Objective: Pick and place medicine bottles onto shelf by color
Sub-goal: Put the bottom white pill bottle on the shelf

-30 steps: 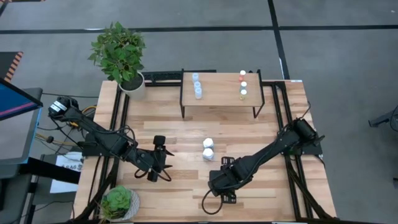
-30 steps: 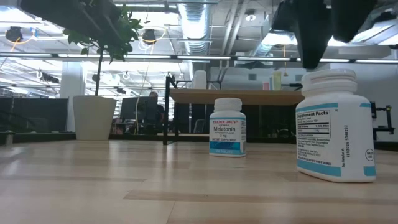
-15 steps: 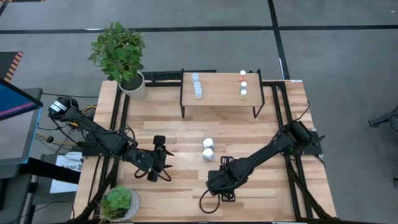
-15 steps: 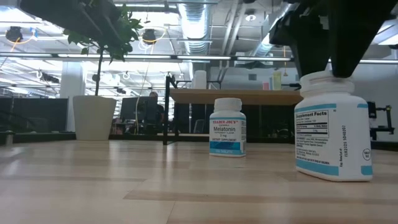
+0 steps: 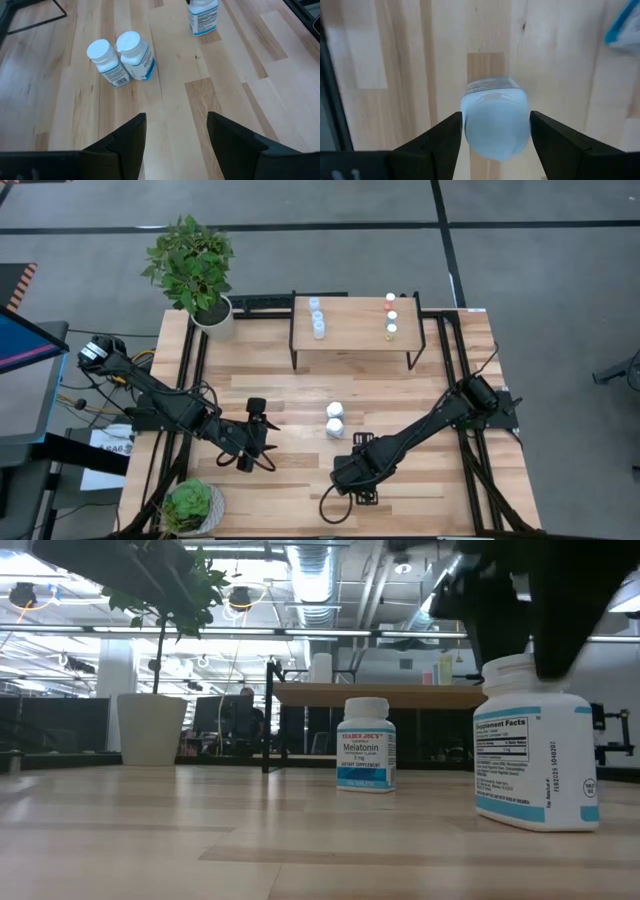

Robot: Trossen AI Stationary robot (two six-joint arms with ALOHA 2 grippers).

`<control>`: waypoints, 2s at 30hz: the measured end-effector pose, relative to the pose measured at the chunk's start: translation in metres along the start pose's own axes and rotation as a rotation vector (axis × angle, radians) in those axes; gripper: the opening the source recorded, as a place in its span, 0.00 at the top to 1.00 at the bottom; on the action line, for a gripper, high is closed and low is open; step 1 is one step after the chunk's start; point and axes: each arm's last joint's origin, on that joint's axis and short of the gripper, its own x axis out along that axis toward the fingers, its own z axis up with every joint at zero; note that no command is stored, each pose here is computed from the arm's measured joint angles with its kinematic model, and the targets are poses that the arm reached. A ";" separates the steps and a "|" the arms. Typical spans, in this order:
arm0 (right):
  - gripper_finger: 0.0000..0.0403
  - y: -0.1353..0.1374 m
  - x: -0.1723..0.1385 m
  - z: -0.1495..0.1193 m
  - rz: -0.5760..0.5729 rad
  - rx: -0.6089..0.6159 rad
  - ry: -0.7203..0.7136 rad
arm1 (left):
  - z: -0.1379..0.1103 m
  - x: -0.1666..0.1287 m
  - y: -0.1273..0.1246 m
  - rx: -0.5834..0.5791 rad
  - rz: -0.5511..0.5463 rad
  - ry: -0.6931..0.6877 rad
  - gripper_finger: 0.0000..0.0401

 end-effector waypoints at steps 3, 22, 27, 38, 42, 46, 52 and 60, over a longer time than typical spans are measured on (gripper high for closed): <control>0.37 -0.001 0.001 0.000 -0.002 0.002 0.002 | 0.000 0.000 0.000 0.000 0.000 0.000 0.50; 0.53 -0.003 -0.001 0.001 0.000 0.011 0.000 | 0.000 0.000 0.000 0.000 0.000 -0.001 0.50; 0.59 -0.006 -0.003 0.003 0.003 0.028 -0.004 | 0.000 0.000 0.000 0.000 0.000 -0.001 0.50; 0.57 -0.030 -0.070 0.023 -0.006 -0.041 -0.007 | 0.000 0.000 0.000 0.003 0.000 0.000 0.50; 0.57 -0.054 -0.107 0.031 -0.025 -0.048 -0.027 | 0.000 0.000 0.000 0.003 0.000 0.000 0.50; 0.56 -0.086 -0.140 0.036 -0.084 0.000 -0.074 | 0.000 0.000 0.000 0.003 0.000 0.000 0.50; 0.57 -0.143 -0.174 0.049 -0.111 0.057 -0.205 | 0.000 0.000 0.000 0.000 0.000 0.000 0.50; 0.57 -0.244 -0.187 0.046 -0.173 0.337 -0.235 | 0.000 0.000 0.000 0.004 0.000 0.000 0.50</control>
